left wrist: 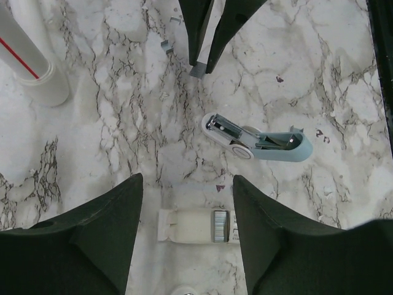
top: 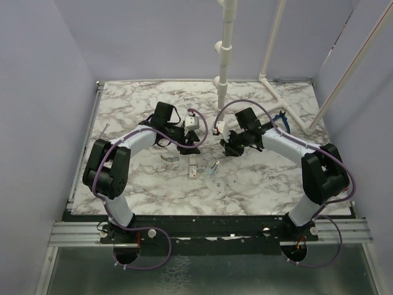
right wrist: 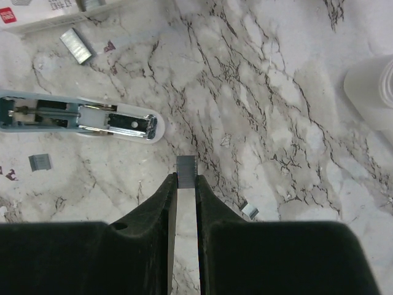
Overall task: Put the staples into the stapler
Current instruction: Place the staple at the center of the board.
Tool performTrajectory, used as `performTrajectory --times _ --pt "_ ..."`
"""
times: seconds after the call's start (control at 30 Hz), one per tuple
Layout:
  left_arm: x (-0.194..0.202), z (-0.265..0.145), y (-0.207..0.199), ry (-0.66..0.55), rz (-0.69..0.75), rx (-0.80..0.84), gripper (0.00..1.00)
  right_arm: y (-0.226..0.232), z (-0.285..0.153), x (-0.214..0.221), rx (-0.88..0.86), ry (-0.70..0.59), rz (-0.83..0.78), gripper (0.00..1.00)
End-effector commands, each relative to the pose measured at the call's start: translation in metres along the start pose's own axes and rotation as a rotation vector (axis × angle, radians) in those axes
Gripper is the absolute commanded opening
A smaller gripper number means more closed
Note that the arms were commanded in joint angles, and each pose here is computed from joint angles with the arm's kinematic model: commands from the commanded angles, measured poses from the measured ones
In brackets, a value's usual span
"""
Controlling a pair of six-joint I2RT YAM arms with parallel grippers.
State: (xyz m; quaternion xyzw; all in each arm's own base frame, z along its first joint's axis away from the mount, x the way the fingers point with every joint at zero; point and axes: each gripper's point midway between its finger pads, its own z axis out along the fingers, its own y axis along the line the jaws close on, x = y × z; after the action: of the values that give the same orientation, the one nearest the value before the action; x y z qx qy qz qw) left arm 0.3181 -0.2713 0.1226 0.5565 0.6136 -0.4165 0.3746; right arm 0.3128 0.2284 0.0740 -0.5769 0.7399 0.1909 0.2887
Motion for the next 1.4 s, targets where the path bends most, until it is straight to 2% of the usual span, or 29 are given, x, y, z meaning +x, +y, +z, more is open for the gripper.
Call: performTrajectory --times 0.0,0.37,0.5,0.67,0.77,1.13,1.37 --pt "0.001 0.002 0.011 -0.006 0.025 -0.001 0.62 -0.006 0.008 0.017 -0.013 0.063 0.055 0.16" --pt "-0.005 -0.004 0.034 0.022 -0.037 -0.135 0.69 0.02 -0.001 0.083 -0.042 0.291 0.12 0.19" --pt "-0.009 -0.006 0.04 0.025 -0.06 -0.174 0.72 0.024 0.002 0.093 -0.037 0.292 0.121 0.23" --pt "-0.01 -0.009 0.047 0.033 -0.065 -0.218 0.77 0.025 0.004 0.099 -0.023 0.251 0.122 0.36" --pt "-0.01 -0.009 0.051 0.032 -0.071 -0.239 0.78 0.024 0.002 0.103 -0.019 0.228 0.129 0.39" --pt "-0.011 -0.01 0.049 0.023 -0.064 -0.244 0.8 0.026 0.004 0.103 -0.065 0.159 0.091 0.37" --pt "-0.013 -0.012 0.05 0.022 -0.057 -0.251 0.81 0.032 0.007 0.107 -0.085 0.155 0.077 0.29"
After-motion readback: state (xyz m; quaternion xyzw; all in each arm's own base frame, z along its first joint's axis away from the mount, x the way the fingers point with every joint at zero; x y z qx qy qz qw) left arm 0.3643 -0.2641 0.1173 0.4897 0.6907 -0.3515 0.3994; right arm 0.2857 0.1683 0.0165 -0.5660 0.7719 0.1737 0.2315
